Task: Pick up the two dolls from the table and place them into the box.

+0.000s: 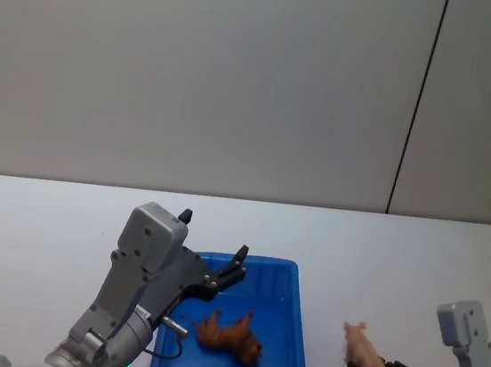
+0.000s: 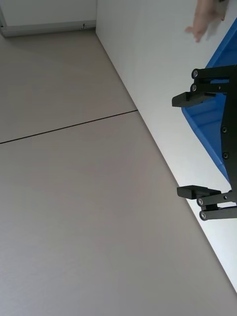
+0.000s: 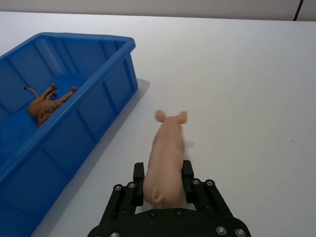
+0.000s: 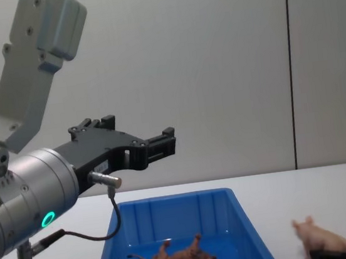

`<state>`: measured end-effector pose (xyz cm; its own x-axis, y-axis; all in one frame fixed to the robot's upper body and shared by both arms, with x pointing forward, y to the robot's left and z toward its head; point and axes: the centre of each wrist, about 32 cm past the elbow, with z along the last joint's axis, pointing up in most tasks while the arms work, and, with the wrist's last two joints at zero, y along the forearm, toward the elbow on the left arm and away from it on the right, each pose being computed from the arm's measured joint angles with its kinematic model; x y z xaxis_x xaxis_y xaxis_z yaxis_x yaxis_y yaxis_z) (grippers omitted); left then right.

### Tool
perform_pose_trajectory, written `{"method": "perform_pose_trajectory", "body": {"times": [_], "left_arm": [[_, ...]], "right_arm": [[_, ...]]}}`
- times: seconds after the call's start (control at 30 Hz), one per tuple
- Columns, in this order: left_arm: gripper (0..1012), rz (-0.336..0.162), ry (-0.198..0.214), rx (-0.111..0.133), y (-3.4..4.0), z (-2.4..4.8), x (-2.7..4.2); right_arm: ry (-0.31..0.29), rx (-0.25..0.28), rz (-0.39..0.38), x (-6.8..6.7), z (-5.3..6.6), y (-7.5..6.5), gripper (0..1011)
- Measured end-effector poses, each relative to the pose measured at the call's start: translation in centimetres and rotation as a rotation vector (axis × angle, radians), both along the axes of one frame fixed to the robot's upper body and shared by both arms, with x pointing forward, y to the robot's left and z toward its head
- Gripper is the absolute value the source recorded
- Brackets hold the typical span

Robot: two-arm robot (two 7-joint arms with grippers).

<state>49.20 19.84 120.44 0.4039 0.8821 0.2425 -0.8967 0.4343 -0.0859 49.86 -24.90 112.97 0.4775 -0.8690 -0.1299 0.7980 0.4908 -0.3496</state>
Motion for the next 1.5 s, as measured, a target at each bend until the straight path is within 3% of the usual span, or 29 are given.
{"method": "perform_pose_trajectory", "body": {"times": [0.1, 0.53, 0.87, 1.23, 1.33, 1.5], "left_arm": [[1001, 0.0, 0.0, 0.0, 0.0, 0.0, 0.0], [1001, 0.0, 0.0, 0.0, 0.0, 0.0, 0.0], [1001, 0.0, 0.0, 0.0, 0.0, 0.0, 0.0], [1001, 0.0, 0.0, 0.0, 0.0, 0.0, 0.0], [1001, 0.0, 0.0, 0.0, 0.0, 0.0, 0.0], [1001, 0.0, 0.0, 0.0, 0.0, 0.0, 0.0]], "right_arm": [[-0.012, -0.005, -0.01, 0.1, 0.0, 0.2, 386], [-0.119, -0.004, -0.009, 0.2, 1.4, 0.6, 378], [-0.214, 0.05, 0.08, 0.7, 4.0, 1.3, 378], [-0.226, 0.116, 0.201, 1.7, 6.0, 3.2, 378], [-0.21, 0.139, 0.24, 2.3, 6.5, 4.2, 418], [-0.193, 0.157, 0.271, 2.8, 6.8, 5.2, 588]]}}
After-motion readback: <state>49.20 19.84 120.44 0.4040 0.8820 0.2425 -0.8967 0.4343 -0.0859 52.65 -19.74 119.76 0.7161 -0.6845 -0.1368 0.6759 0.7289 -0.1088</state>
